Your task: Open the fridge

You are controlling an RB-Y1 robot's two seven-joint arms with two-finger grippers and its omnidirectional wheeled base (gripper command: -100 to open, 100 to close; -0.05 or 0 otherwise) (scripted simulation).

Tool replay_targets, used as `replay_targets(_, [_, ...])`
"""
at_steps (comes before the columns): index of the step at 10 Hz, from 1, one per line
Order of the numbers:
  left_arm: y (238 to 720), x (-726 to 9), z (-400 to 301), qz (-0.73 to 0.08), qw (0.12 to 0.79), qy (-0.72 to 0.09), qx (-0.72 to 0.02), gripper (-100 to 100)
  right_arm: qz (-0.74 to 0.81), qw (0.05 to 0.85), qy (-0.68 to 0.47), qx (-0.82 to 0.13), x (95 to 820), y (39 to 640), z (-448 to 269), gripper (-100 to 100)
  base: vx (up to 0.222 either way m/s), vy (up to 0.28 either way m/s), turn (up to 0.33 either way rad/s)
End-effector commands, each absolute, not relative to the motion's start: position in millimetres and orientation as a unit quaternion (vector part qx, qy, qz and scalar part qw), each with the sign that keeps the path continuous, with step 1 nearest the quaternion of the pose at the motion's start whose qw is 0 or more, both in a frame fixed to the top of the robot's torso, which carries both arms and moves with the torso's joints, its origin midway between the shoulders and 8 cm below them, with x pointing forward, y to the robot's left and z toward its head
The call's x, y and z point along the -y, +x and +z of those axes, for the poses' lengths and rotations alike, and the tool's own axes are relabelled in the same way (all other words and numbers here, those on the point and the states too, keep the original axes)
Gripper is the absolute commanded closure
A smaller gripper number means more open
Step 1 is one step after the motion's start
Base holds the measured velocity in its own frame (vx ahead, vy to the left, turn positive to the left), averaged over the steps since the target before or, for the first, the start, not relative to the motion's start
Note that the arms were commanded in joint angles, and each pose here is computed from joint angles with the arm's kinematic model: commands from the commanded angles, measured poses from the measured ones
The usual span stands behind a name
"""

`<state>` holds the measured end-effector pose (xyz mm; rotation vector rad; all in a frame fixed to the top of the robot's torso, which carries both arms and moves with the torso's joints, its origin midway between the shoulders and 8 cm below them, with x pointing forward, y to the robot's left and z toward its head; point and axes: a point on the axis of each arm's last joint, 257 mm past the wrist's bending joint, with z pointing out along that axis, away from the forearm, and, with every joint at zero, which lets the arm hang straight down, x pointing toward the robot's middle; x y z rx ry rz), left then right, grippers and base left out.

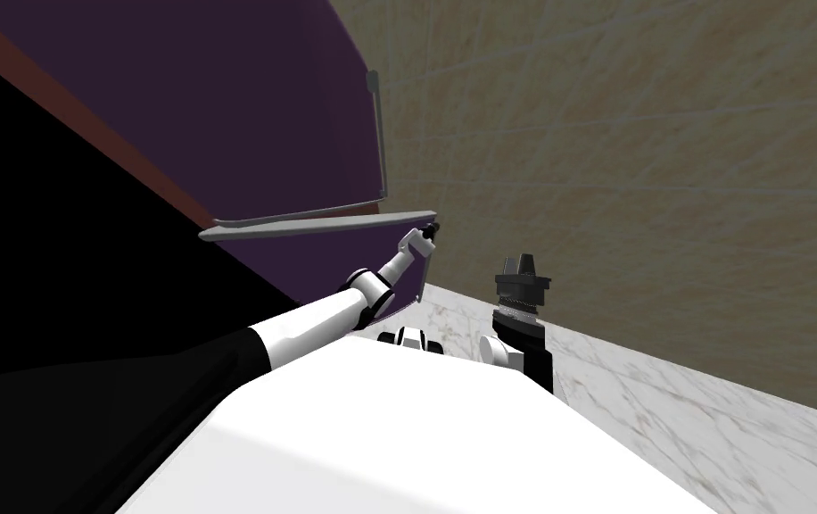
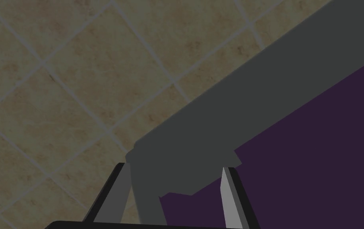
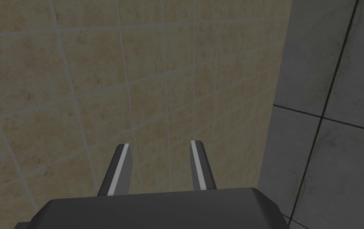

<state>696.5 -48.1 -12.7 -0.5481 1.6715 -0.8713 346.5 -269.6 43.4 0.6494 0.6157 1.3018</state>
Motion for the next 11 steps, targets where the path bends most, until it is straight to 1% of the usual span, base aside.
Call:
replay_targets(1, [690.0, 64.2, -22.4, -0.377, 0.543, -0.222, -0.716, 100, 0.585, 0.704, 0.292, -0.277, 269.6, 346.5, 43.4, 0, -0.230, 0.031, -0.174])
replay_targets(2, [687.5, 71.0, -23.3, -0.381, 0.540, -0.216, -0.719, 100, 0.585, 0.704, 0.292, -0.277, 269.6, 346.4, 43.4, 0, -0.265, 0.062, -0.172])
replay_targets(3, [691.0, 64.5, -18.7, -0.378, 0.546, -0.219, -0.715, 100, 0.585, 0.704, 0.292, -0.277, 269.6, 346.4, 43.4, 0, -0.131, 0.033, -0.047])
replay_targets(4, [684.5, 79.0, -20.2, -0.387, 0.539, -0.208, -0.719, 100, 0.585, 0.704, 0.292, -0.277, 269.6, 346.4, 43.3, 0, -0.177, 0.105, -0.186])
replay_targets(7, [678.3, 91.8, -22.2, -0.395, 0.532, -0.199, -0.722, 100, 0.585, 0.704, 0.292, -0.277, 269.6, 346.4, 43.4, 0, -0.200, 0.122, -0.202])
replay_targets(10, [668.4, 110.7, -25.6, -0.406, 0.520, -0.184, -0.728, 100, 0.585, 0.704, 0.292, -0.277, 269.6, 346.4, 43.4, 0, -0.244, 0.121, -0.211])
replay_targets(11, [668.0, 110.9, -4.7, -0.408, 0.528, -0.185, -0.722, -100, 0.585, 0.704, 0.292, -0.277, 269.6, 346.4, 43.4, 0, -0.115, 0.077, -0.048])
